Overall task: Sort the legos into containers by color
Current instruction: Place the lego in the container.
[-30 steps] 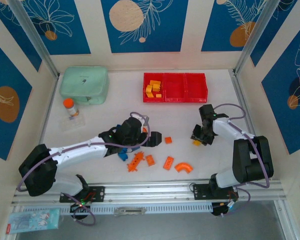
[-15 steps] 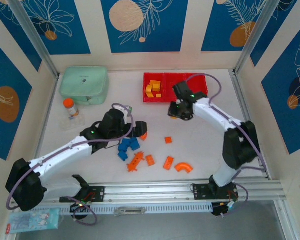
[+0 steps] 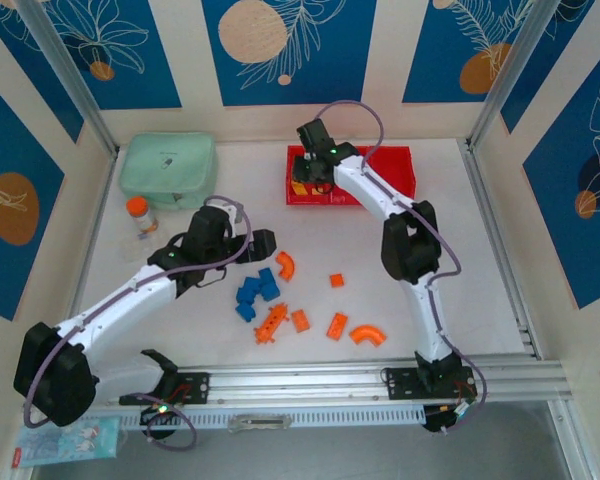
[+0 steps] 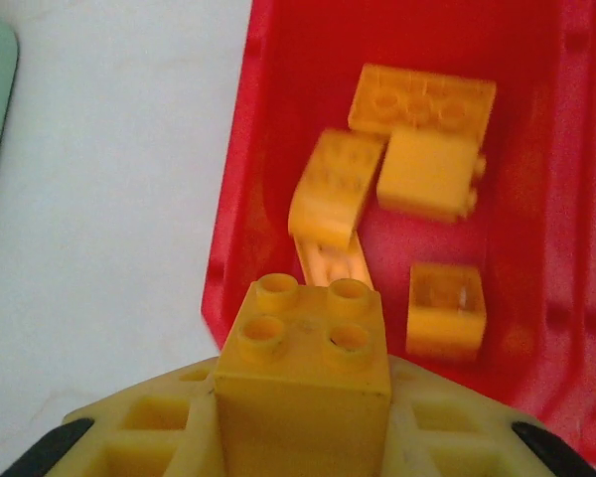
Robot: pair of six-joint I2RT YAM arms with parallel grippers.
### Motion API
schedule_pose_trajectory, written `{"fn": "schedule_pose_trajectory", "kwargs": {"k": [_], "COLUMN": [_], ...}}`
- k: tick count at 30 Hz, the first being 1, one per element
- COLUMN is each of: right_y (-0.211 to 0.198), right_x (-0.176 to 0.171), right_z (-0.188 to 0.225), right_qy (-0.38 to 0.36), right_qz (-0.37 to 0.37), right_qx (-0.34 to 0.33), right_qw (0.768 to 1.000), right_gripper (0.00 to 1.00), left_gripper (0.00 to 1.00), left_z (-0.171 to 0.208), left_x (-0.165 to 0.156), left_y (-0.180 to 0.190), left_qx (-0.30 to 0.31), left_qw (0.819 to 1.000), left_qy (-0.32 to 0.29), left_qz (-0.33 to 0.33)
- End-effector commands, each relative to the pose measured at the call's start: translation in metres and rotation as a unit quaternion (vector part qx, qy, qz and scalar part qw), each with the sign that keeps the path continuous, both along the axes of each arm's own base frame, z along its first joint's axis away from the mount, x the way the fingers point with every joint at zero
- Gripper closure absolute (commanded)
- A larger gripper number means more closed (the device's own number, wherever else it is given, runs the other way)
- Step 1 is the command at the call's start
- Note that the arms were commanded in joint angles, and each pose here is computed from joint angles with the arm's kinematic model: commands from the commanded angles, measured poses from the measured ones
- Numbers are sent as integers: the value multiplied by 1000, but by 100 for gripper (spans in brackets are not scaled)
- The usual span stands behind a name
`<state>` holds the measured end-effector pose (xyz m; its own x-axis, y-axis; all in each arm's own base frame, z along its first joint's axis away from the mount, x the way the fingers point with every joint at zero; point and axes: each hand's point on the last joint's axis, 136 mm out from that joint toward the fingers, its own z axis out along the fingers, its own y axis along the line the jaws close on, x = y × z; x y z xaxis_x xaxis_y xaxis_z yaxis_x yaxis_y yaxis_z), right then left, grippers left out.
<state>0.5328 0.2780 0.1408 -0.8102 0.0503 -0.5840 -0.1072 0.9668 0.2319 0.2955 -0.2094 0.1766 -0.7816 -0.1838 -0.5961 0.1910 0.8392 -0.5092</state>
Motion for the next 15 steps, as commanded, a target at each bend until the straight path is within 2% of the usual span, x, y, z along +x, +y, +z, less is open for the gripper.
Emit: {"fn": "schedule_pose_trajectory", "kwargs": {"k": [1, 4, 6, 11, 15], "right_y": [-5, -1, 0, 4, -7], "right_x": [16, 26, 28, 2, -37], "right_z": [-10, -7, 6, 37, 48], "right_qy": [2, -4, -14, -23, -7], "right_qz": [5, 12, 14, 38, 47], "right_qx": [-23, -27, -25, -14, 3], "right_qw": [1000, 1000, 999, 999, 999], "right_gripper": [66, 49, 43, 38, 35], "left_gripper": [1, 1, 1, 1, 1], "left_z": [14, 15, 17, 20, 20], "left_x": [8, 10, 10, 6, -2], "left_y": [0, -1, -1, -2, -3], "left_qx": [-2, -4, -7, -10, -23], "left_qw": [1000, 1000, 1000, 1000, 1000], "left_qy": [-9, -12, -12, -10, -4], "left_qz": [-2, 0, 0, -7, -13]}}
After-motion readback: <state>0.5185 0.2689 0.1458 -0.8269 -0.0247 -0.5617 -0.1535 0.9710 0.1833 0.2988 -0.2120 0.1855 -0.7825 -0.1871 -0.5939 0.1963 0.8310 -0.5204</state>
